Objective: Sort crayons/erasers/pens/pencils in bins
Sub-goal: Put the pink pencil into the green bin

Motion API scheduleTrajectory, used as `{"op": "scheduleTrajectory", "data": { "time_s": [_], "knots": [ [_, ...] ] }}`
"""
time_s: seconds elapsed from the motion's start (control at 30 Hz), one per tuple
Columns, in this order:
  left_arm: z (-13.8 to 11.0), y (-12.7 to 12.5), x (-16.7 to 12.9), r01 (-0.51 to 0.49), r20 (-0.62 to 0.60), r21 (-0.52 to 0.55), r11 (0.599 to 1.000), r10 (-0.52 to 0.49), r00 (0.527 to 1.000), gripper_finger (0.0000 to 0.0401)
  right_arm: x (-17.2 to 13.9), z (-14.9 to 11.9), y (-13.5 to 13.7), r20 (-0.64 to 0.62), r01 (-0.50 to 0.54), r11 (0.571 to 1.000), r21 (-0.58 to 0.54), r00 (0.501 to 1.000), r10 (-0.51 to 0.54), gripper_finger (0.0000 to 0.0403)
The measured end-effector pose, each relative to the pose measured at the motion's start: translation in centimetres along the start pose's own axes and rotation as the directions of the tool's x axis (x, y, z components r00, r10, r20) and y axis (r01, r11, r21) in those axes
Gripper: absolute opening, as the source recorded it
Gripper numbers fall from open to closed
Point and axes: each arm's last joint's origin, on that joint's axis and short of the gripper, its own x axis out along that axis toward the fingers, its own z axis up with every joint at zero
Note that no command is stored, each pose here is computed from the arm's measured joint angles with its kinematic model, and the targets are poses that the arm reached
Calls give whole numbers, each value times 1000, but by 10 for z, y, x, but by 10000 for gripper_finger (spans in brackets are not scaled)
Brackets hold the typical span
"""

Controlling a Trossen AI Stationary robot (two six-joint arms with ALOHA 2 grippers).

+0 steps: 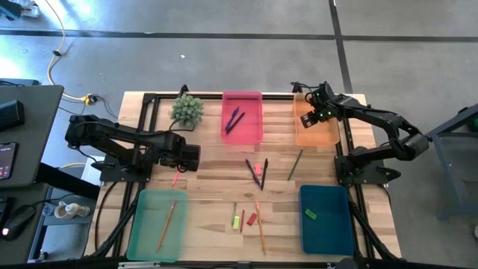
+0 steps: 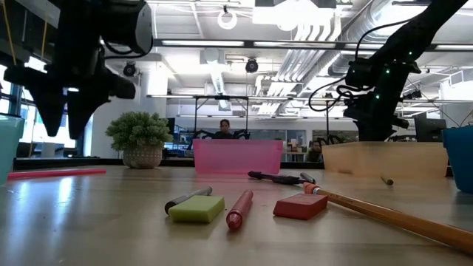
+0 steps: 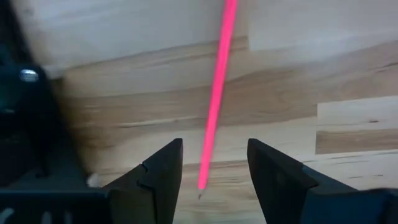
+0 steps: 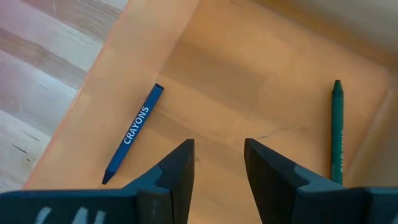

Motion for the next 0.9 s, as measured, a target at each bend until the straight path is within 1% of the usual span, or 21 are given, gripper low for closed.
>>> {"op": "scheduleTrajectory", "data": {
  "time_s": [0.1, 0.27, 0.4, 0.5, 0.63, 0.73, 0.9],
  "knots": [
    [-1, 0, 11, 33, -17, 15, 999, -33, 999, 162, 0, 0, 0, 0, 0, 1000, 0, 1000, 0, 133],
    [-2, 3, 26, 55, -41, 14, 998, -54, 998, 161, 0, 0, 0, 1, 0, 1000, 1, 1000, 0, 133],
    [-4, 10, 37, 26, -67, 14, 1000, -25, 997, 161, 0, 0, 0, 3, 0, 1000, 2, 1000, 0, 133],
    [-6, 14, 47, 24, -83, 0, 1000, -24, 996, 161, 0, 0, 0, 4, 0, 1000, 2, 1000, 0, 133],
    [-7, 14, 57, 69, -112, 3, 998, -68, 991, 161, 0, 0, 0, 4, 0, 1000, 3, 1000, 0, 133],
    [-8, 17, 62, 86, -116, -7, 996, -86, 990, 161, 0, 0, 0, 4, 0, 1000, 3, 1000, 0, 133],
    [-9, 18, 63, 74, -114, -8, 997, -75, 991, 156, 0, 0, 0, 4, -1, 1000, 3, 1000, 1, 133]
  ]
}}
